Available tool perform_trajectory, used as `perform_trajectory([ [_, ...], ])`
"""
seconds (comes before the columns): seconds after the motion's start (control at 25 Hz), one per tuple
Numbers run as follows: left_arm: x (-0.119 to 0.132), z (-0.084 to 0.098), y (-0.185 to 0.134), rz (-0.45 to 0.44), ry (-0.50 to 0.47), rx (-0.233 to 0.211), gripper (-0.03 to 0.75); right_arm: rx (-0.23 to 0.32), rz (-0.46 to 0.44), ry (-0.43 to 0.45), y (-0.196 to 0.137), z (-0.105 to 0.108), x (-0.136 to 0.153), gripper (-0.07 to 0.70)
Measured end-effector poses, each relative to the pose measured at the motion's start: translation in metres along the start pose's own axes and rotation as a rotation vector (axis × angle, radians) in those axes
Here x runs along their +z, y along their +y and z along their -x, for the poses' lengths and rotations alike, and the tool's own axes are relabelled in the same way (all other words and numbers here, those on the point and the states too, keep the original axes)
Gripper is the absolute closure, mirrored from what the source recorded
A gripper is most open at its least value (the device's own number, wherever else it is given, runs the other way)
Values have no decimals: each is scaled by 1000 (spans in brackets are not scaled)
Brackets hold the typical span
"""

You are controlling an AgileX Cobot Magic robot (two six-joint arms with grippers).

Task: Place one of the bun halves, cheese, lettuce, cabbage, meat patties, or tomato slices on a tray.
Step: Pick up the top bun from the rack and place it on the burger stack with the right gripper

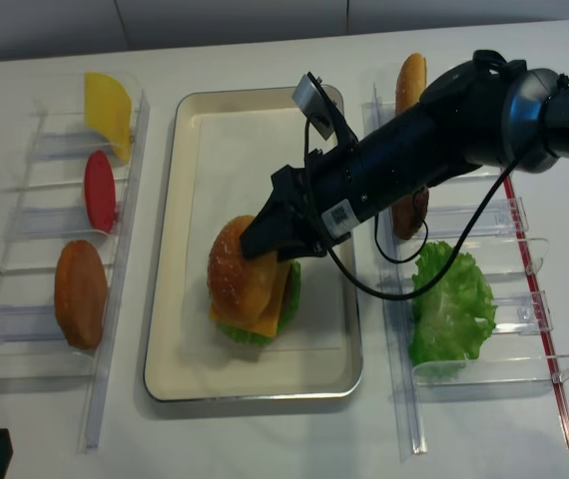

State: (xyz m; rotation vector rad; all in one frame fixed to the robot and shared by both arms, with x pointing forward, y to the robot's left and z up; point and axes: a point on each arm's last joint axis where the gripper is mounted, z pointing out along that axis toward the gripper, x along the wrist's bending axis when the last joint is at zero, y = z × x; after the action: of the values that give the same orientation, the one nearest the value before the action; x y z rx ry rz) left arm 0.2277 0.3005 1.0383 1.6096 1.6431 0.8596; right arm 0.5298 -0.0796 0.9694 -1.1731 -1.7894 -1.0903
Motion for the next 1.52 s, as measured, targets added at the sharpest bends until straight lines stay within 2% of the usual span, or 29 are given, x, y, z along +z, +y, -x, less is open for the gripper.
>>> perform_trajectory([
  [0.08, 0, 0, 0, 0, 0, 0, 260, 1, -6, -9, 0, 1, -1, 269],
  [0.2, 0, 0, 0, 0, 0, 0, 259, 11, -2, -21, 1, 5, -5, 248],
  [0.48, 0, 0, 0, 0, 0, 0, 260, 21, 23, -45, 5, 12, -13, 244],
  [0.68, 0, 0, 0, 0, 0, 0, 260, 2, 17, -96, 4, 17, -13, 244],
  [0.92, 0, 0, 0, 0, 0, 0, 260, -10, 18, -115, 5, 20, -17, 244],
  [1.32, 0, 0, 0, 0, 0, 0, 260, 18, 57, -73, 11, 33, -53, 244],
  [1.44, 0, 0, 0, 0, 0, 0, 259, -6, 46, -71, 13, 32, -58, 244],
  [1.52, 0, 0, 0, 0, 0, 0, 260, -49, 42, -81, 18, 26, -62, 245],
])
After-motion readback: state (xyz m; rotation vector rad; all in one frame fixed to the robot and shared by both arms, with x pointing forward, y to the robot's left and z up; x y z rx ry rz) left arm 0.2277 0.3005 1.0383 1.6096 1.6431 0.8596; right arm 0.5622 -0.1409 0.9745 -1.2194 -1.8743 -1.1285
